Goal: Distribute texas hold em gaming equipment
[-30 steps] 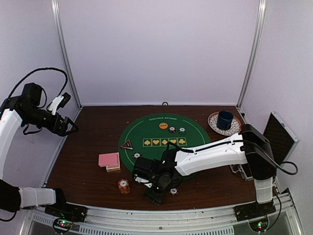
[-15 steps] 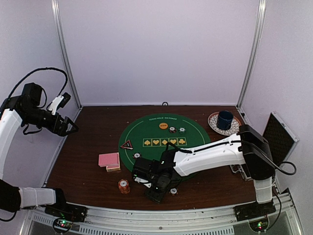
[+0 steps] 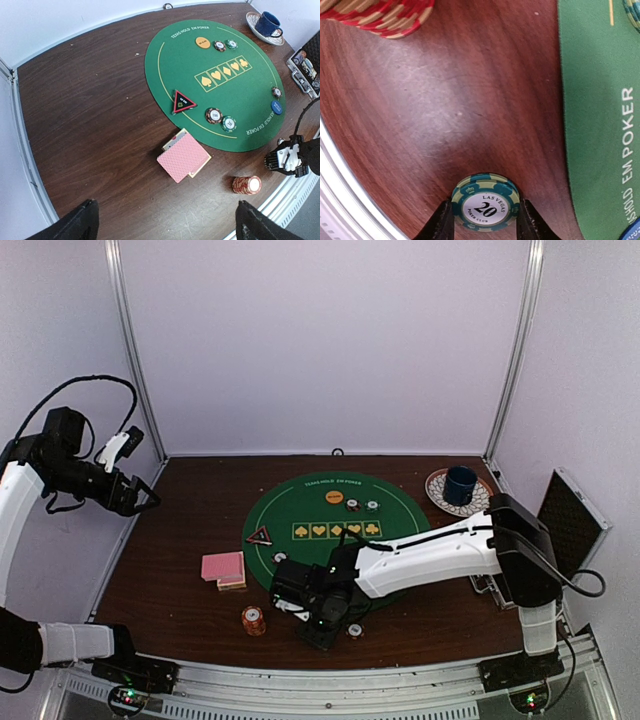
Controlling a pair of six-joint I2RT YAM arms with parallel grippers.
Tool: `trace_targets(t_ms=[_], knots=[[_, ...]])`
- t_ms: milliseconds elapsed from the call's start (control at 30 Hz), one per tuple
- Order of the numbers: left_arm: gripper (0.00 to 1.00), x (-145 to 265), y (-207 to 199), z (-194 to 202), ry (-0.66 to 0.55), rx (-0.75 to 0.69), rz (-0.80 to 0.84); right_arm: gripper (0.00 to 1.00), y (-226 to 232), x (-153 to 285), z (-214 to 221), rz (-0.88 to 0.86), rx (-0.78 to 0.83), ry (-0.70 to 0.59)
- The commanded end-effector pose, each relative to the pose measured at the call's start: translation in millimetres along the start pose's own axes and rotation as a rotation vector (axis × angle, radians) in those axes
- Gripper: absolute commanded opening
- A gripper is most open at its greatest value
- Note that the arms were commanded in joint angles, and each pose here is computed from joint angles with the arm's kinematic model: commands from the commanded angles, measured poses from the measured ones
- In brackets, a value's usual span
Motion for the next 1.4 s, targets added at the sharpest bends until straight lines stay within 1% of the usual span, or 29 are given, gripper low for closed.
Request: trace_targets(t_ms=[0, 100, 200, 567, 867, 1000, 1033, 1067, 1100, 1133, 1167, 1233, 1367], knots=[[0.98, 7, -1, -8, -0.036, -0.018, -0.003, 0.2, -19, 25, -10, 0.06, -0.02, -0.054], [0.98, 7, -1, -9, -0.037, -0.017, -0.003, 0.19, -36, 37, -12, 0.097, -0.048, -0.08], [0.98, 7, 0, -10, -0.037, -0.018, 0.001, 0.19, -54, 39, -8, 0.115, -0.087, -0.079], [0.98, 6, 1, -12, -0.038, -0.016, 0.005, 0.18, -103, 21, 5, 0.15, -0.197, -0.041], [0.98, 7, 1, -12, -0.04, -0.015, 0.002, 0.18, -118, 9, 15, 0.162, -0.232, -0.018], [0.98, 7, 1, -12, -0.04, -0.016, 0.005, 0.2, -121, 8, 17, 0.182, -0.24, -0.018], [0.97, 6, 1, -12, -0.04, -0.017, 0.005, 0.23, -122, 8, 17, 0.184, -0.24, -0.018], [0.98, 6, 1, -12, -0.04, -0.015, 0.008, 0.31, -123, 9, 17, 0.19, -0.242, -0.021], [0.98, 6, 1, -12, -0.04, -0.015, 0.007, 0.42, -124, 11, 17, 0.196, -0.242, -0.023], [0.97, 6, 1, -12, -0.039, -0.015, 0.008, 0.5, -124, 12, 16, 0.198, -0.241, -0.025], [0.98, 6, 1, -12, -0.04, -0.015, 0.008, 0.55, -123, 14, 15, 0.198, -0.24, -0.028], [0.98, 6, 1, -12, -0.041, -0.018, 0.008, 0.61, -122, 23, 9, 0.191, -0.24, -0.054], [0.97, 7, 1, -12, -0.04, -0.017, 0.004, 0.66, -110, 52, -9, 0.171, -0.222, -0.133]])
Point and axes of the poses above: each gripper's point midway between its finger pads, its own x axis back along the fingers, its own y axis along the line the jaws close on, z = x × y, the point moved 7 cm from there along x, back along the fingers, and after that the axes turned 10 degrees about -x, right-handed, at the moved point
